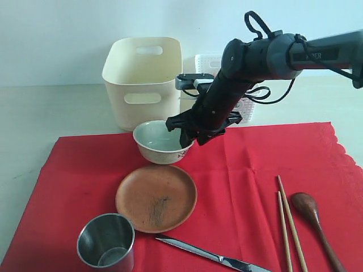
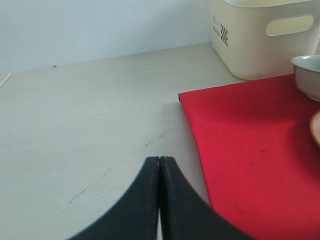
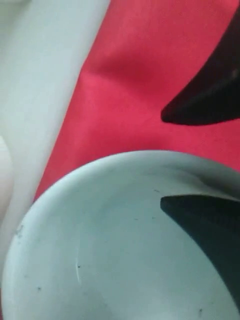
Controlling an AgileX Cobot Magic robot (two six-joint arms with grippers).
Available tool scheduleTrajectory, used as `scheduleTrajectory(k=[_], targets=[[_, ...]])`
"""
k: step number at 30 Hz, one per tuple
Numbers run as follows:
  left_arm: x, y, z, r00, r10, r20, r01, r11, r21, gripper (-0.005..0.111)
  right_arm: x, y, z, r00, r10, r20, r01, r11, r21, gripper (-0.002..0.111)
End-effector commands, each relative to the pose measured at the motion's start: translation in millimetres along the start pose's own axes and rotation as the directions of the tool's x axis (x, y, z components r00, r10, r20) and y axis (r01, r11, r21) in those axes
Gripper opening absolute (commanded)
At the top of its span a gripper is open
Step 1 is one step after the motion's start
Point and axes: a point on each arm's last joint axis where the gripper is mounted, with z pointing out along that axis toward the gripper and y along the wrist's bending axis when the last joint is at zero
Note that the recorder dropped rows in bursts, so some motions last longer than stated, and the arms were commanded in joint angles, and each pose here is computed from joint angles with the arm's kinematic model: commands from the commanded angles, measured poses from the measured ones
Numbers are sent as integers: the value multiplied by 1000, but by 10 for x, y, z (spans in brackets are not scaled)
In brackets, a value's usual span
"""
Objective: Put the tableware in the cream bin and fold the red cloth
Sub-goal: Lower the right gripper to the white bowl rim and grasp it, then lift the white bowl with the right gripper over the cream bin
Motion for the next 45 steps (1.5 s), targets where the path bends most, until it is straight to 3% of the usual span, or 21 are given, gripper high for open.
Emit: scheduleTrajectory(k=[1, 3, 9, 17, 30, 38, 45], targets=[[4, -4, -2, 1000, 1, 6, -1, 1000, 4, 0, -55, 7, -29, 999, 8, 42, -8, 1000, 7, 16], [4, -4, -2, 1000, 1, 6, -1, 1000, 4, 0, -67, 20, -73, 999, 5, 52, -5, 1000, 6, 0], [4, -4, -2, 1000, 1, 6, -1, 1000, 4, 0, -122, 143, -477, 995, 5, 98, -4, 1000, -12, 0], [4, -4, -2, 1000, 1, 6, -1, 1000, 4, 0, -141, 365, -1266, 973, -80, 217, 86, 996, -19, 0], [4, -4, -2, 1000, 1, 6, -1, 1000, 4, 0, -80, 615, -2277, 863, -166, 477, 179, 984, 19, 0], [4, -4, -2, 1000, 1, 6, -1, 1000, 4, 0, -213, 610, -2405, 757, -156, 634, 156, 986, 55, 0], [4, -4, -2, 1000, 1, 6, -1, 1000, 4, 0, -419, 519, -2227, 666, -141, 733, 112, 990, 88, 0]])
